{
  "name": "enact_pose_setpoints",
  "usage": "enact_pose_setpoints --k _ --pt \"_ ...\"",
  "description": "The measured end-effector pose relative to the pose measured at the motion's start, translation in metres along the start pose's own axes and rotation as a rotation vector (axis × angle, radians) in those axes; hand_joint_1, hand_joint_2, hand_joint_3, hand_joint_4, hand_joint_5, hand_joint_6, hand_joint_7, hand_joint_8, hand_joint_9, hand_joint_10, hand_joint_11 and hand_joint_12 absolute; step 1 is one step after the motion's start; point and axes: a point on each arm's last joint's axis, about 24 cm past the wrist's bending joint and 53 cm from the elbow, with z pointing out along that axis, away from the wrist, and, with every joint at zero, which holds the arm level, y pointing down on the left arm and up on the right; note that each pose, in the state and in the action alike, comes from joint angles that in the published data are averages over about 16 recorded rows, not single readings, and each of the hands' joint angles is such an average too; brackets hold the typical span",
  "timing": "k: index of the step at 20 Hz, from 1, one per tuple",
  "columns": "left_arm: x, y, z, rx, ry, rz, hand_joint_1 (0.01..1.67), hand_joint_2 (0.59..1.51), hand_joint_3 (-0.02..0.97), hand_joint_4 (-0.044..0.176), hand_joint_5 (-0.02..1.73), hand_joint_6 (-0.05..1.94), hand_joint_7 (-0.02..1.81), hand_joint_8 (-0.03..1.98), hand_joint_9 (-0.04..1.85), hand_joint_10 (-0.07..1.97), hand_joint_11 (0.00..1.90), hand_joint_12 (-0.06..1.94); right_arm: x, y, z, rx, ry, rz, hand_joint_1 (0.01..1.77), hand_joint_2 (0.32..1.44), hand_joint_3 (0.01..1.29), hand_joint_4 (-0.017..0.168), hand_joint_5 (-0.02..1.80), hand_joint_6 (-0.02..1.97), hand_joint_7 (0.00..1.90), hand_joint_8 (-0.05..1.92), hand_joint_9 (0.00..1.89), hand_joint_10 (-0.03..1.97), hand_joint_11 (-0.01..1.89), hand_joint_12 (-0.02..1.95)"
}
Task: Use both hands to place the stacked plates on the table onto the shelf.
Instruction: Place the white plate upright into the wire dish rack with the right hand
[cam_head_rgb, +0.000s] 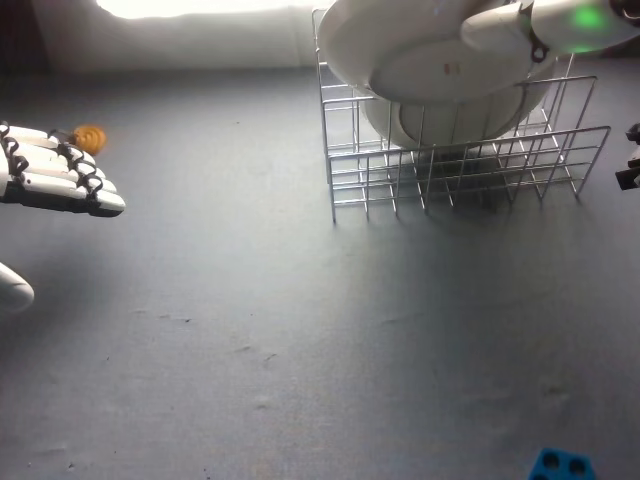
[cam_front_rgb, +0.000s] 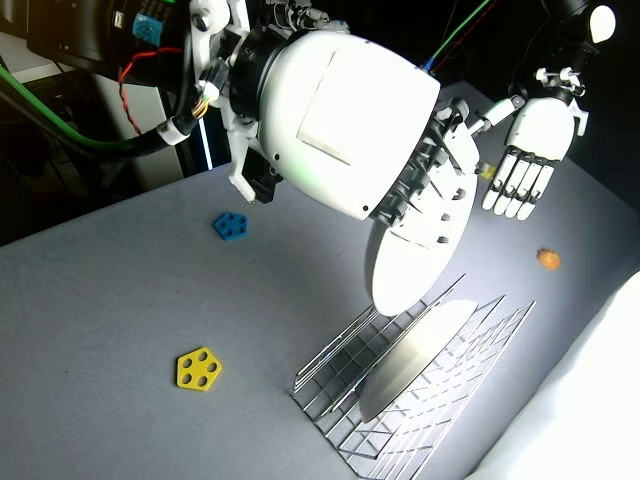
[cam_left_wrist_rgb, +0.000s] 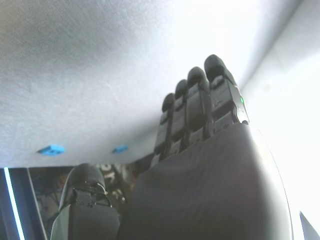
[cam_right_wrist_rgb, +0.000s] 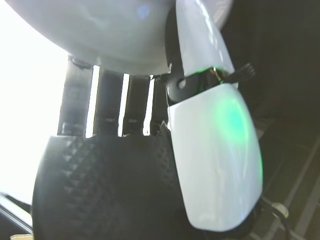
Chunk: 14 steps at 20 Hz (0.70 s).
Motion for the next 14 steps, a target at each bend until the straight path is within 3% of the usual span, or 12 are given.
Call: enact_pose_setpoints --k 14 --pt "0.002 0.0 0.001 -0.001 0.009 0.007 0.02 1.084 0.021 0.003 0.07 0.02 0.1 0.0 0.1 0.01 0.02 0.25 -0.007 -0.025 0.013 0.046 -0.014 -0.018 1.36 1.07 0.01 -0.008 0.8 1.11 0.93 1.04 0.9 1.19 0.68 1.32"
